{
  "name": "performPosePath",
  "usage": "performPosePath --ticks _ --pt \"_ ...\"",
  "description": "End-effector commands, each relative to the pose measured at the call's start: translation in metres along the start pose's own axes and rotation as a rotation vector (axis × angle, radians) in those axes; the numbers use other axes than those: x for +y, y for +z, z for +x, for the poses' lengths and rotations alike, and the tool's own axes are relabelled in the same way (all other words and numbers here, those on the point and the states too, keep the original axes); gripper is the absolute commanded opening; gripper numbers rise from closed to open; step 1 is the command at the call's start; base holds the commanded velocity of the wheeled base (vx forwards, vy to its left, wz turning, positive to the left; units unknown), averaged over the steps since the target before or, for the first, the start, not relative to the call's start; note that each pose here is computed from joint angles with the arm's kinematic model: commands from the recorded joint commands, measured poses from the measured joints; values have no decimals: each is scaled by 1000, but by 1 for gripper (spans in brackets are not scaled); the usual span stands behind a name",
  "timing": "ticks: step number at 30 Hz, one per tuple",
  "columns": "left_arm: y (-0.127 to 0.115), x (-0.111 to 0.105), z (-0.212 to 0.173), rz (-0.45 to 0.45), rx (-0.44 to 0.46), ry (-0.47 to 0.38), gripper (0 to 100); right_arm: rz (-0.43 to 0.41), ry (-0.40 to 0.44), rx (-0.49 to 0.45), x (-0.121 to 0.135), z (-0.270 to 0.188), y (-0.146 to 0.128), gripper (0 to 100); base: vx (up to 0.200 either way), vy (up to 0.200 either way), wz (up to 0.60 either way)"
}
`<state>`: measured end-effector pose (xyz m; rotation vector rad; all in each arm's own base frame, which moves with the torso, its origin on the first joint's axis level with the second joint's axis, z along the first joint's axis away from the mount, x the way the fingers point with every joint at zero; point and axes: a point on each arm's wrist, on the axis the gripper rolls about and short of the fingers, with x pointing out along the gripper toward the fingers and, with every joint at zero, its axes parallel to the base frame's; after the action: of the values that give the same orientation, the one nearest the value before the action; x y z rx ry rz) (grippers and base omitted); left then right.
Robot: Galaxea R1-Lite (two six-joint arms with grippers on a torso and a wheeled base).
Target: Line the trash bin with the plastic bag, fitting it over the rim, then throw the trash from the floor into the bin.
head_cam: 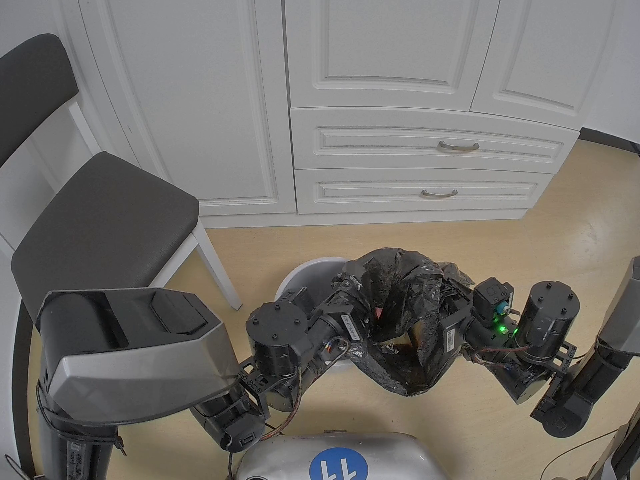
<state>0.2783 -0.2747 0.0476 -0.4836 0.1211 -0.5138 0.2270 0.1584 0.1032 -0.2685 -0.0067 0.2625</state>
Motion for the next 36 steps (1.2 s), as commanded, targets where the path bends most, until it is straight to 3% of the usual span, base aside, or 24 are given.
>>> performPosePath --ticks 1,4,8,13,19,26,30,36 --pt "1 10 -7 12 24 26 0 23 11 -3 9 9 -4 0 0 0 0" --pt "3 14 -13 18 49 15 0 71 14 -28 12 13 1 0 0 0 0" --pt "15 21 -31 22 130 -70 0 223 22 -123 20 22 24 0 0 0 0" --pt "22 24 -40 23 163 -109 0 305 15 -183 21 31 39 0 0 0 0" --pt "20 28 -44 31 192 -120 0 441 38 -86 17 34 64 0 0 0 0" --pt "21 28 -48 31 199 -123 0 575 31 129 11 35 85 0 0 0 0" --pt "17 29 -57 51 249 -150 0 652 5 233 13 42 93 0 0 0 0" --pt "13 33 -59 90 272 -144 0 696 -49 280 18 54 94 0 0 0 0"
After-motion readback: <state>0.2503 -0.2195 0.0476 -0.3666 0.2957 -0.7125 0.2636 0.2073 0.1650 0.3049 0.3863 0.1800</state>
